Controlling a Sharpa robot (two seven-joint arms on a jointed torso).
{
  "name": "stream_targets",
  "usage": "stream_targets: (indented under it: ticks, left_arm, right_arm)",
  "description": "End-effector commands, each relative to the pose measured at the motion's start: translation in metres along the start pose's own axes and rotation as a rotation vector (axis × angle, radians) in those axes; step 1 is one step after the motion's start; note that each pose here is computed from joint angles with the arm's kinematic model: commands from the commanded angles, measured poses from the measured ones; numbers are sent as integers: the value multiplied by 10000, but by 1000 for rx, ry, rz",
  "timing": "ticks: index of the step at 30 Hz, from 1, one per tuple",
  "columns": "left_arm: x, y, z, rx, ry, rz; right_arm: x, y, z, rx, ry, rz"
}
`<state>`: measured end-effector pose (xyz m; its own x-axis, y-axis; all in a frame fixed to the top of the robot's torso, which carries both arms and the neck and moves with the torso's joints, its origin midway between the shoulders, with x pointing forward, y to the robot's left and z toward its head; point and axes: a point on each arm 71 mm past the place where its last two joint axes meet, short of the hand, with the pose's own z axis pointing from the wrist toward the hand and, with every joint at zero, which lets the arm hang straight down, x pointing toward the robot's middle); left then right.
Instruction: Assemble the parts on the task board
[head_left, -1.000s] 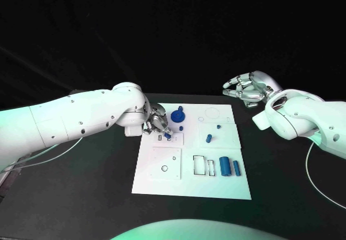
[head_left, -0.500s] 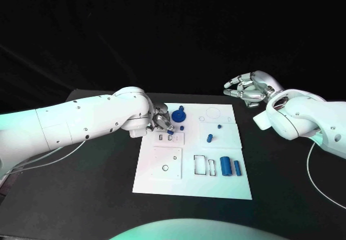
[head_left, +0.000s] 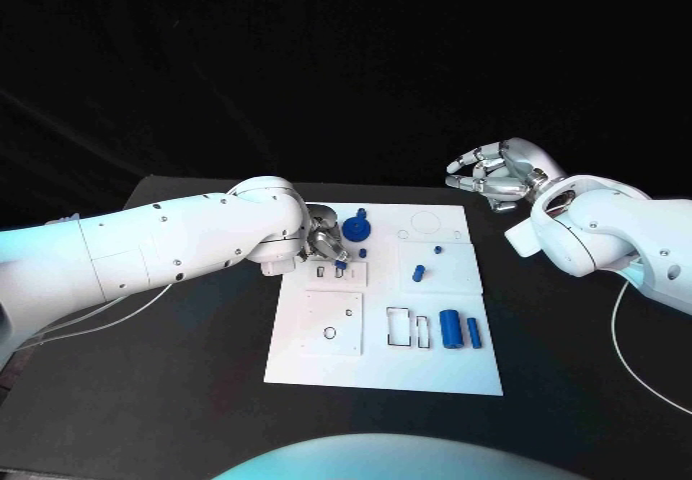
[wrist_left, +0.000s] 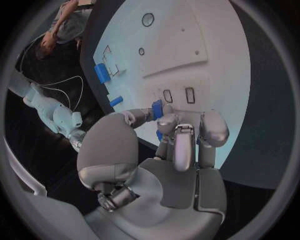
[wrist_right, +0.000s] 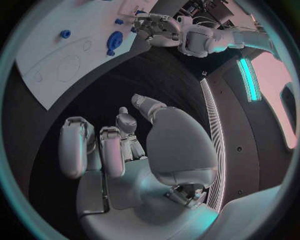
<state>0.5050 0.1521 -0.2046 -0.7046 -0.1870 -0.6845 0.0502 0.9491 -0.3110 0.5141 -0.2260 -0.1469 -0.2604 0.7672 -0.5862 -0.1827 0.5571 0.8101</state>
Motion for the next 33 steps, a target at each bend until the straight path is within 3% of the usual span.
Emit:
stream_targets:
  ticks: [1,21,33]
  left_arm:
    - [20,-5,9,-8,12,24]
    - [57,27,18,-24,58,51]
    - [89,27,50,-30,54,53]
  right_arm:
    - [5,3,-3,-3,5,-6]
    - [-31,-4,12,-24,-29,37]
    - [-60,-6,11,-30,-65,78]
